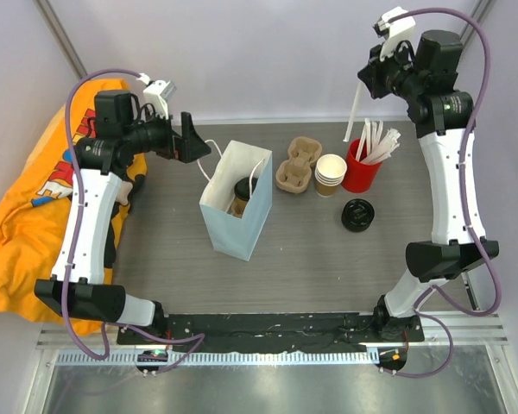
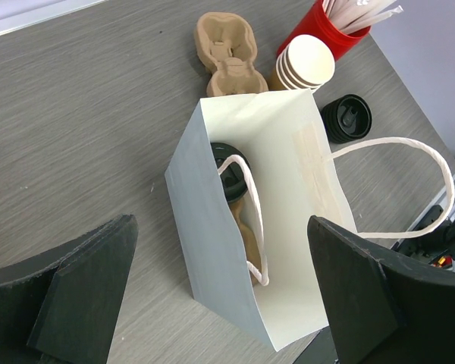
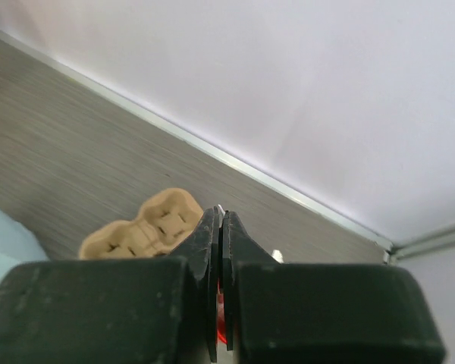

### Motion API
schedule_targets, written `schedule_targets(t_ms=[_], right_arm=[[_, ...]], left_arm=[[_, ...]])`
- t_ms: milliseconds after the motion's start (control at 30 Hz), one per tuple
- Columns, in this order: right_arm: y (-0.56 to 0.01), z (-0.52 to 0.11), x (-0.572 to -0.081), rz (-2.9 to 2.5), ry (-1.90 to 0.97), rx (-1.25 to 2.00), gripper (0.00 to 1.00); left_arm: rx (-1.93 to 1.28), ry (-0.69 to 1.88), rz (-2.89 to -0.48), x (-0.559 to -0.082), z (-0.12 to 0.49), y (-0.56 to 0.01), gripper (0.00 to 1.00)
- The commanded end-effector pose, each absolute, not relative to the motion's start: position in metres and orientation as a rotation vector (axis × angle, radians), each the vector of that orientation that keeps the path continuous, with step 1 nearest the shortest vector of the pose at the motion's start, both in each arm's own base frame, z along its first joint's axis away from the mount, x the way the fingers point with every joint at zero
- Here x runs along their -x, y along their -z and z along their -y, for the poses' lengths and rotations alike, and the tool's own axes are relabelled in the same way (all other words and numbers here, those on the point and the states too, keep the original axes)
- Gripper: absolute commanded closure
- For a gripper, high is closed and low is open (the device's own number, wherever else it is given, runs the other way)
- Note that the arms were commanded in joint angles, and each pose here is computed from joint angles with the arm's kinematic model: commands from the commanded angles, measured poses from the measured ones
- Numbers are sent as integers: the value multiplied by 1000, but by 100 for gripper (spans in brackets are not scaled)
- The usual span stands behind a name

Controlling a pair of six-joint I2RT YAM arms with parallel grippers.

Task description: Pack the takeout coffee

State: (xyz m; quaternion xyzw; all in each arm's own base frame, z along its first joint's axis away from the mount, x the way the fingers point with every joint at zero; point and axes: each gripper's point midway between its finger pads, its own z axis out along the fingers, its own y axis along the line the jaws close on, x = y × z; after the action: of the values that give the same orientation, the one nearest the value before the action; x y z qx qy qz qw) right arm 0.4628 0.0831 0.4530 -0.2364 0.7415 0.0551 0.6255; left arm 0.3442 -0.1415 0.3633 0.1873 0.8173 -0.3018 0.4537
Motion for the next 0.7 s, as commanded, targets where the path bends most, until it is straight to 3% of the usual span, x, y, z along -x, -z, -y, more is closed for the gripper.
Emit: schedule_targets(t_ms=[0, 667], right_arm=[[-514, -112, -418, -1541, -283, 579, 99], [-582, -161, -360, -1339, -626, 685, 99]], left_arm=[[-464, 702, -1946, -347, 135, -381, 0], [-418, 658, -1949, -349, 120, -381, 0]])
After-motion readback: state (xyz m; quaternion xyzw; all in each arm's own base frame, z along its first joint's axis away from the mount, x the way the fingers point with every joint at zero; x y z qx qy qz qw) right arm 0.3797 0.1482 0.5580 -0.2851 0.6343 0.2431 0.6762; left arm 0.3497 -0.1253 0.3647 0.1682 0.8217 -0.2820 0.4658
